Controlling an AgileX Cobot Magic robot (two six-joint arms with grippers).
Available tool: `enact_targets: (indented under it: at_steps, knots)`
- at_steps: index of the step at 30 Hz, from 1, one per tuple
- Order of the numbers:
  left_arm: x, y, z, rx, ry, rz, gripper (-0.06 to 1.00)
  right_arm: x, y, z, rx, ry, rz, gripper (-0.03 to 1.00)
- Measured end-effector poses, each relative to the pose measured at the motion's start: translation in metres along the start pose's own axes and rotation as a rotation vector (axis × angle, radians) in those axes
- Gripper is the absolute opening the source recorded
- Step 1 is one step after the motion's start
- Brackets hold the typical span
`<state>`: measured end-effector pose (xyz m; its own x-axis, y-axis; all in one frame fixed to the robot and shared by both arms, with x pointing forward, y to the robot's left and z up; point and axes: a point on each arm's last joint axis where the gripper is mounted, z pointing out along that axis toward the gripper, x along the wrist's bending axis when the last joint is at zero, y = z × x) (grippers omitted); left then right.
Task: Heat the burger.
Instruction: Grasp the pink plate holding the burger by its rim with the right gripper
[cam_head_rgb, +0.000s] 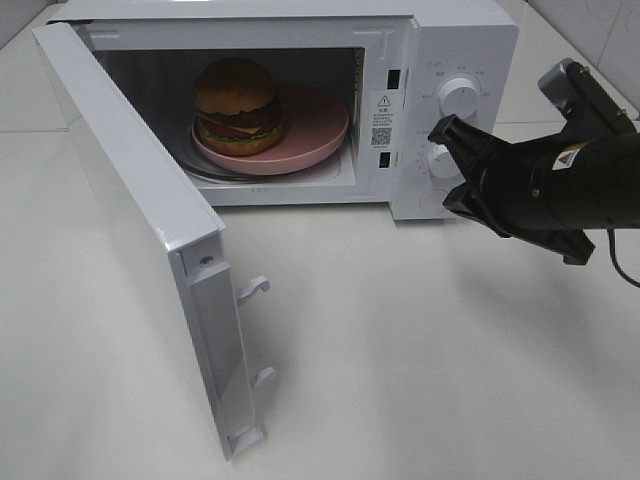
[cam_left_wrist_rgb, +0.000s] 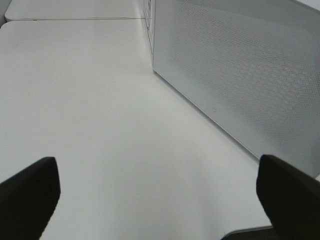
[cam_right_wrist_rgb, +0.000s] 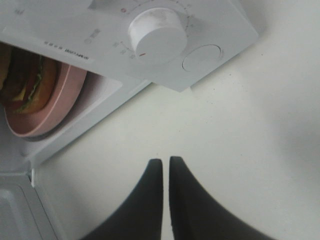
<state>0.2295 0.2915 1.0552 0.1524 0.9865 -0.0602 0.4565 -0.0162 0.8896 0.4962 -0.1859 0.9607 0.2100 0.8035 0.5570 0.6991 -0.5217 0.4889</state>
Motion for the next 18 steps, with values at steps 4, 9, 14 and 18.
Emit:
enact_targets:
  at_steps: [4,9,14,18]
  knots:
    - [0.0,0.0,0.0,0.0,0.0,0.0,0.99,0.001,-0.004,-0.018,0.086,-0.017,-0.169,0.0]
    - [0.0,0.0,0.0,0.0,0.0,0.0,0.99,0.0,-0.011,-0.035,0.197,-0.033,-0.333,0.0]
    - [0.0,0.0,0.0,0.0,0.0,0.0,0.99,0.002,-0.013,-0.054,0.241,-0.007,-0.499,0.01]
    - [0.0,0.0,0.0,0.0,0.0,0.0,0.99,0.004,-0.011,-0.061,0.221,0.02,-0.61,0.01]
